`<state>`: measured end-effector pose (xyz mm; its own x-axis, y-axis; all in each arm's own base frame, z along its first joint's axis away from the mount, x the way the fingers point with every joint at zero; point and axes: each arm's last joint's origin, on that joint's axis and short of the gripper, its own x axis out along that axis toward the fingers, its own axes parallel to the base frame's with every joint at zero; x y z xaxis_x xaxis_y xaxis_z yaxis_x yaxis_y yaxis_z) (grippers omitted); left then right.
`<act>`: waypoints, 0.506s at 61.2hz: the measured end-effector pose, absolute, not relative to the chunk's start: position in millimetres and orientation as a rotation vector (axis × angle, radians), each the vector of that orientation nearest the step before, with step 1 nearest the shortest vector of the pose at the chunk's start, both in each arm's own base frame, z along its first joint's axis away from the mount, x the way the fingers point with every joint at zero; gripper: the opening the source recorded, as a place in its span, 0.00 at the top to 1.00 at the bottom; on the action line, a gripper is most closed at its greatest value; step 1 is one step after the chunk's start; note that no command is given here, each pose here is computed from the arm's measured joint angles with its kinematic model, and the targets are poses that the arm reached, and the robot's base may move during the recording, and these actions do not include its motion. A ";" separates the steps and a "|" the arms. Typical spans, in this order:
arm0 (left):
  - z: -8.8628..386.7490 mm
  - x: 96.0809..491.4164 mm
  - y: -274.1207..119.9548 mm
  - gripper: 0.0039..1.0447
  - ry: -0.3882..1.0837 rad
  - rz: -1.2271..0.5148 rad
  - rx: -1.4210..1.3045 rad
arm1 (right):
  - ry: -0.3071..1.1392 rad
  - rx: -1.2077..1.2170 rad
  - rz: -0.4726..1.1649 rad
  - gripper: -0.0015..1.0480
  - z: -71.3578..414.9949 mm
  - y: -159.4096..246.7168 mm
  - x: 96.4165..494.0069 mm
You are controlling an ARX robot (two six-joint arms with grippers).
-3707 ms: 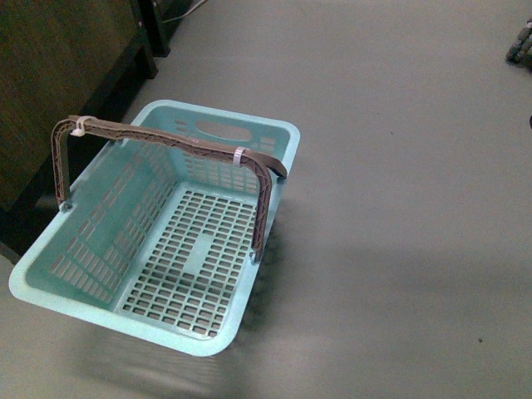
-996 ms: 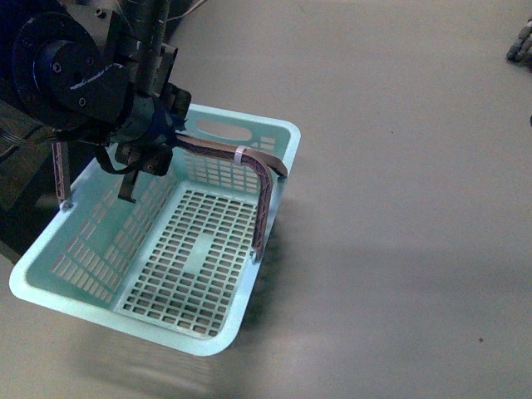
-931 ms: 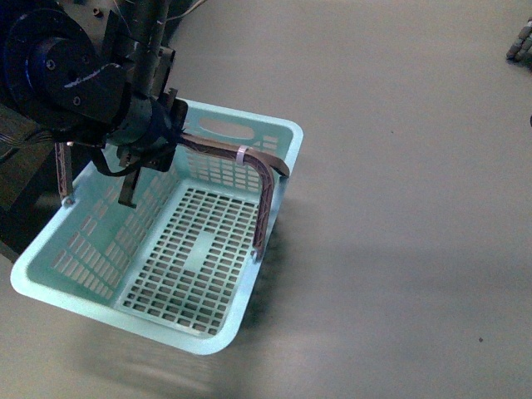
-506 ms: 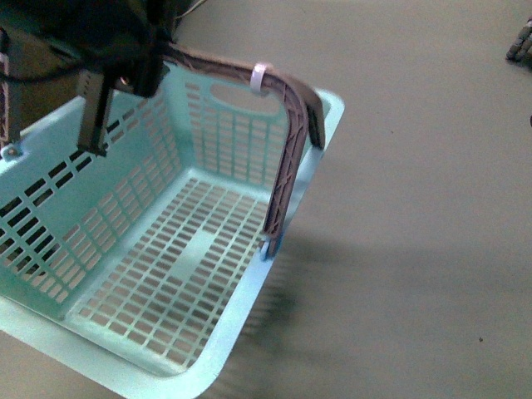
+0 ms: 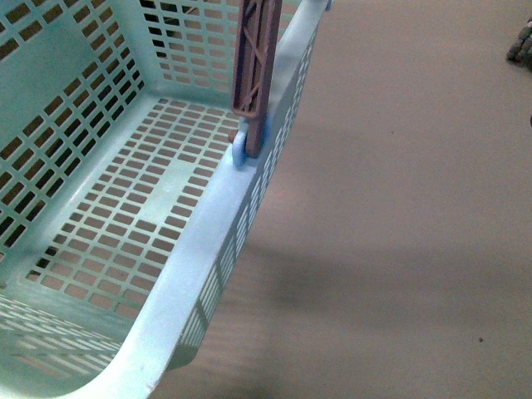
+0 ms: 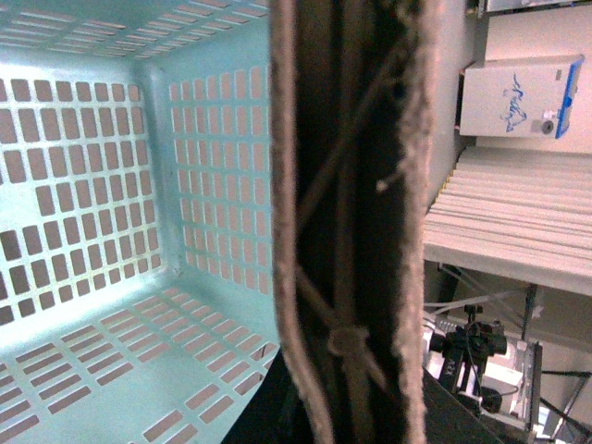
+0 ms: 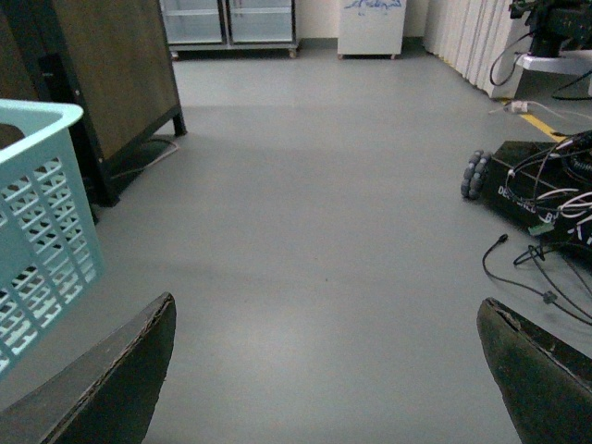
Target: Pick lemon and mango into basket
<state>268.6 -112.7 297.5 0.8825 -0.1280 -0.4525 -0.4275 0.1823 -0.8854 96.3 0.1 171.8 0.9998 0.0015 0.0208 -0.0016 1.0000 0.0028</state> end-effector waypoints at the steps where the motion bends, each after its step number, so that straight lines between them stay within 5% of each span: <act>1: 298.4 267.9 -112.7 0.95 0.482 0.219 -1.386 | -0.021 0.003 0.002 0.08 171.8 0.1 96.3; 31: 298.9 267.3 -112.8 0.95 0.482 0.216 -1.380 | -0.021 0.003 0.002 0.08 171.8 0.1 96.3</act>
